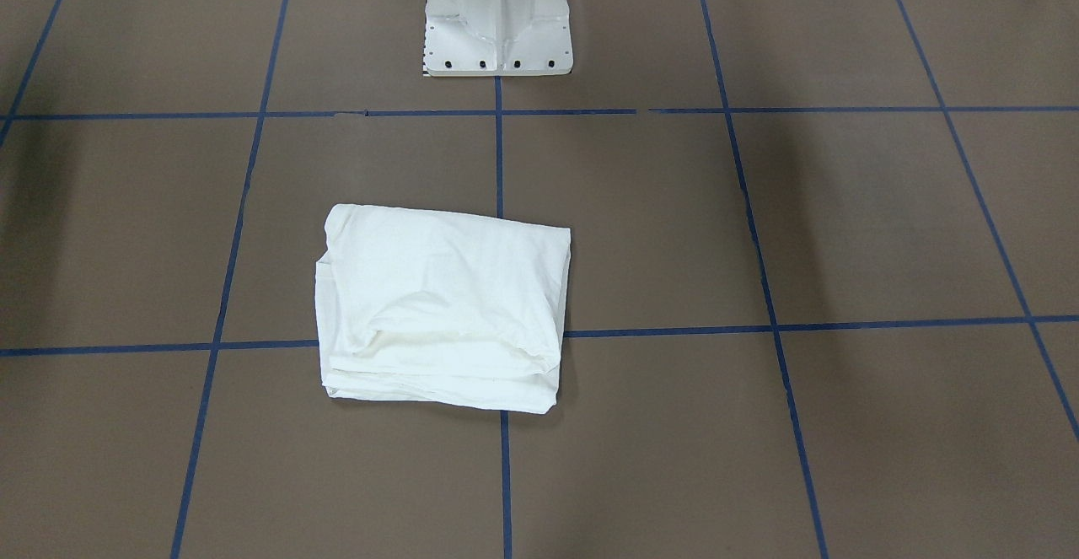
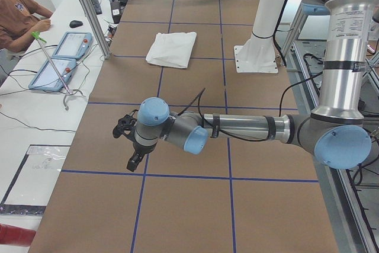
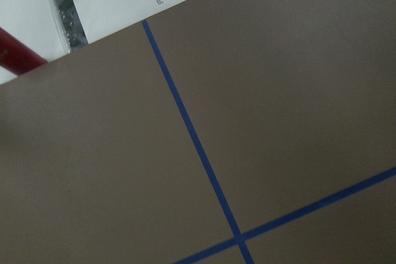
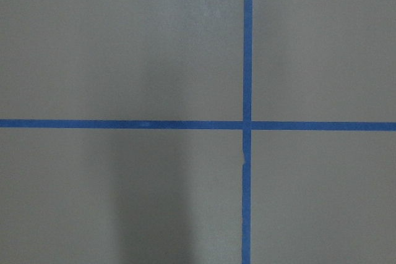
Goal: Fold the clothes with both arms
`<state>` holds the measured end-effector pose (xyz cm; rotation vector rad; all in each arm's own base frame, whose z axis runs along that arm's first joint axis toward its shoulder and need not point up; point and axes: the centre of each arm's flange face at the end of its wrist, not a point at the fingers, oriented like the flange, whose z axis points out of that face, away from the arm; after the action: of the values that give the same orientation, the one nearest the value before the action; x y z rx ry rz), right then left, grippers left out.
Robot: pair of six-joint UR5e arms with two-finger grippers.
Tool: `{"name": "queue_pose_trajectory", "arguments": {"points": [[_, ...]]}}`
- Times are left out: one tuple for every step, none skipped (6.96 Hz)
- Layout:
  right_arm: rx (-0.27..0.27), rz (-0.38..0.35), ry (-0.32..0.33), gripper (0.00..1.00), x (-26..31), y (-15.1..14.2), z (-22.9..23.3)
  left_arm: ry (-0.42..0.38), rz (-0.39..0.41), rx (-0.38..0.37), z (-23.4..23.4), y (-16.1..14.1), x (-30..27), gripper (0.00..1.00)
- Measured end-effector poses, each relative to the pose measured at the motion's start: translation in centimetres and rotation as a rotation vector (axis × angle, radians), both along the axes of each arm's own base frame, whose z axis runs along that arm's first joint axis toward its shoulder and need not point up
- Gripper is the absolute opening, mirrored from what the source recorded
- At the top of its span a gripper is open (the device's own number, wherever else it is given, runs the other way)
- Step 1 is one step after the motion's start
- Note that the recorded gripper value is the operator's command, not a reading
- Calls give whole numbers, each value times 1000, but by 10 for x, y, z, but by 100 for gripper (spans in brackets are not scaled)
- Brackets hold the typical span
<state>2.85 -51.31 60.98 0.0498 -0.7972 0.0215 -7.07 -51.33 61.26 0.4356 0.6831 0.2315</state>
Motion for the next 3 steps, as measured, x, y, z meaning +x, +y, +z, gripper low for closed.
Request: {"name": "queue_pose_trajectory", "arguments": {"points": [[-1, -1, 0, 100, 0, 0, 1, -3, -2, 6, -4, 9, 0, 100], [-7, -1, -3, 100, -1, -1, 4, -2, -2, 32, -19, 15, 0, 100], [-12, 1, -11, 100, -2, 0, 4, 1, -1, 57, -34, 19, 0, 100]]}}
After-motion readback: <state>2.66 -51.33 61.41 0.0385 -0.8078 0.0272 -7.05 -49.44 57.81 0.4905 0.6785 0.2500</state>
